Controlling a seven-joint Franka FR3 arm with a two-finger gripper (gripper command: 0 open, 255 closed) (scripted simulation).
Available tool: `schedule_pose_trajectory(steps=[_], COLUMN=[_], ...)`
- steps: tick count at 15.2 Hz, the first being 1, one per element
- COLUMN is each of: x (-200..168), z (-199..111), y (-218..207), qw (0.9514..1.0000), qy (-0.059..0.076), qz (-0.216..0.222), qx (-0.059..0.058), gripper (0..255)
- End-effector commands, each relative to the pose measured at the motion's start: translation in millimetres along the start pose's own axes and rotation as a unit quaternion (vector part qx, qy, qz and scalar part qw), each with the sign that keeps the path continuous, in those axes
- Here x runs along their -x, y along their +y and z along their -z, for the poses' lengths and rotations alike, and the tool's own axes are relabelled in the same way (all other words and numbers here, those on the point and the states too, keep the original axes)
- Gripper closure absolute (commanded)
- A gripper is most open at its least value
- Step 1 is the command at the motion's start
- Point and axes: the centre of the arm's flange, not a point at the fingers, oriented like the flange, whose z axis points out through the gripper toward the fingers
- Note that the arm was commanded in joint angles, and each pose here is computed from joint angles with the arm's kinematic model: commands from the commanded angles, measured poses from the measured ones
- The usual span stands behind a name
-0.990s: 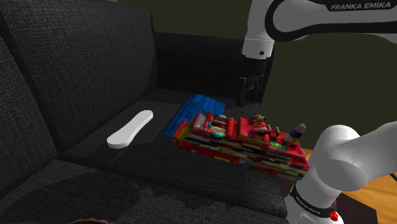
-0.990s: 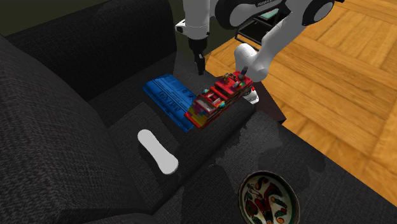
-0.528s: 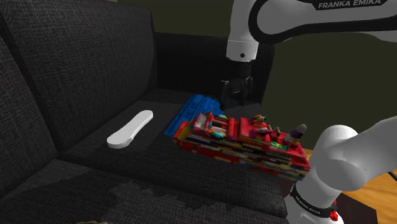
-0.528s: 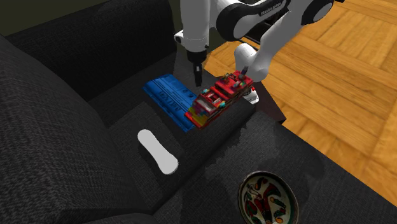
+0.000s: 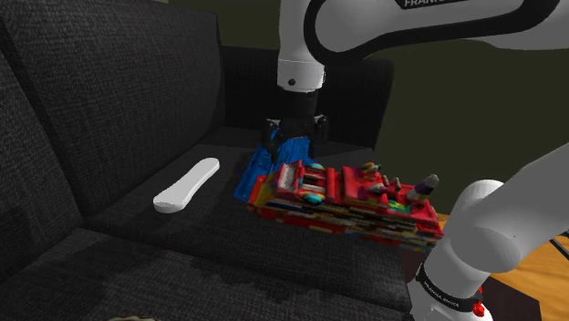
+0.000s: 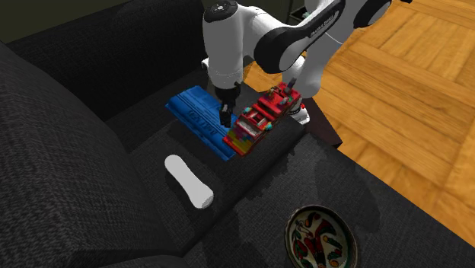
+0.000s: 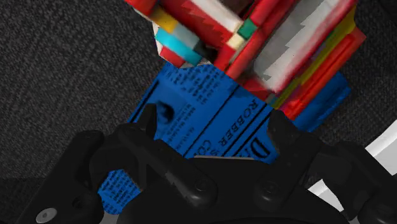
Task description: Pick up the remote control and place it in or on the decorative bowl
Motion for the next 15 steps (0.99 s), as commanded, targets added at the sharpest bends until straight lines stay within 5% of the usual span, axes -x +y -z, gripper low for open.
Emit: schedule_pose_trajectory(steps=[1, 8, 15], x=[-4.4, -33.9, -80.3], z=[-6.9, -15.5, -24.6], y=[-27.4, -115.3, -195.5], qw=[0.9995, 0.9914, 0.9732], qy=[-0.001, 0.001, 0.003], qz=[-0.031, -0.131, -0.230], qx=[0.000, 0.004, 0.007], gripper=[0, 0, 0])
